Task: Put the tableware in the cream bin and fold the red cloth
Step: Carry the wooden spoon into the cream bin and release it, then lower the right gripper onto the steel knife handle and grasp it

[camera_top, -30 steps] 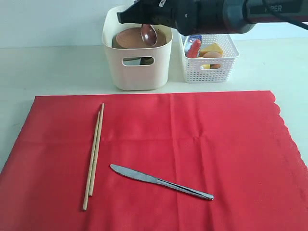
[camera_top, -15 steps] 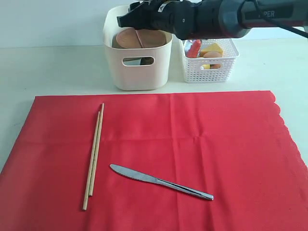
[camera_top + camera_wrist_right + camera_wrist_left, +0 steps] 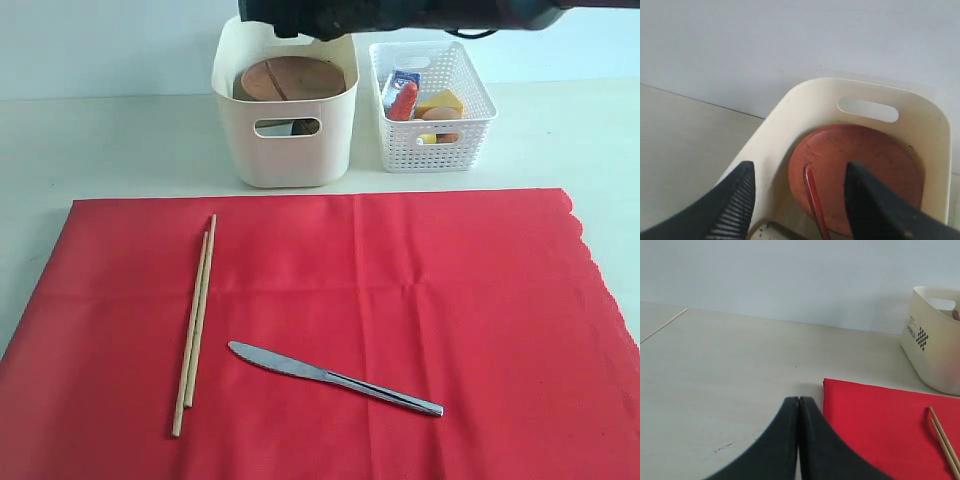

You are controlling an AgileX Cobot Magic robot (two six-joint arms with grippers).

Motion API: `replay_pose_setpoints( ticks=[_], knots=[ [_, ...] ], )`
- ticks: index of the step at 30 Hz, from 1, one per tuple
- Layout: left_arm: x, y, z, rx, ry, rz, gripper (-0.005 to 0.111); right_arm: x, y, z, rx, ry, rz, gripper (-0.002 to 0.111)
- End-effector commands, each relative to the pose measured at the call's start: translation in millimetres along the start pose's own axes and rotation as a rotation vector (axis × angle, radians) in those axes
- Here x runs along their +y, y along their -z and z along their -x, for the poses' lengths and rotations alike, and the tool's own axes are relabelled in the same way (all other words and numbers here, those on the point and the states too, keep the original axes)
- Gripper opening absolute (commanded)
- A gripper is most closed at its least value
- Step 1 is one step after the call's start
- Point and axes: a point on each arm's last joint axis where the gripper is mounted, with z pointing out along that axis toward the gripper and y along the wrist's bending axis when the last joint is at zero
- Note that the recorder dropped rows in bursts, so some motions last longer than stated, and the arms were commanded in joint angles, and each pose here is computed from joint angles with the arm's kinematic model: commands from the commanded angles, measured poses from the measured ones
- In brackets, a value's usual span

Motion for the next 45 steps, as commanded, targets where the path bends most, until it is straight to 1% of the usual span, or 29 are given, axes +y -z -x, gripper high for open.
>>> replay_pose_setpoints(
  ticks=[1, 4, 8, 9, 10, 11, 15, 23, 26, 32, 39, 45],
  knots=[
    [-0.4, 0.2, -0.5, -0.006, 0.004, -0.007, 0.003, 4.7, 27.1, 23.1, 0.033, 0.001, 0.024, 0.053],
    [-0.4, 0.2, -0.5, -0.006, 0.004, -0.007, 0.003, 8.4, 44.3, 30.5, 0.097, 0.056, 0.041, 0.053],
    [-0.4, 0.2, -0.5, -0.006, 0.004, -0.007, 0.003, 11.3, 63.5, 31.3, 0.223, 0.099, 0.057, 0.053],
    [-0.4, 0.2, -0.5, -0.006, 0.004, -0.007, 0.003, 12.3, 71.3, 27.5, 0.305, 0.118, 0.067, 0.053],
    [-0.4, 0.2, -0.5, -0.006, 0.004, -0.007, 0.003, 12.7, 74.1, 25.8, 0.338, 0.13, 0.074, 0.053],
    [-0.4, 0.2, -0.5, -0.006, 0.004, -0.007, 0.003, 16.0, 78.7, 19.6, 0.419, 0.163, 0.092, 0.053],
    [-0.4, 0.2, -0.5, -0.006, 0.004, -0.007, 0.003, 29.6, 86.7, -3.5, 0.606, 0.205, 0.16, 0.053],
    [-0.4, 0.2, -0.5, -0.006, 0.004, -0.007, 0.003, 75.6, 98.0, -78.1, 0.847, 0.322, 0.265, 0.053],
    [-0.4, 0.2, -0.5, -0.006, 0.004, -0.007, 0.003, 84.6, 103.0, -96.4, 0.904, 0.347, 0.285, 0.053],
    [-0.4, 0.2, -0.5, -0.006, 0.004, -0.007, 0.003, 89.9, 111.6, -126.2, 0.993, 0.401, 0.309, 0.053],
    [-0.4, 0.2, -0.5, -0.006, 0.004, -0.007, 0.003, 79.4, 116.0, -150.2, 1.058, 0.434, 0.282, 0.053],
    [-0.4, 0.2, -0.5, -0.006, 0.004, -0.007, 0.003, 73.3, 120.5, -167.6, 1.094, 0.429, 0.271, 0.053]
  ],
)
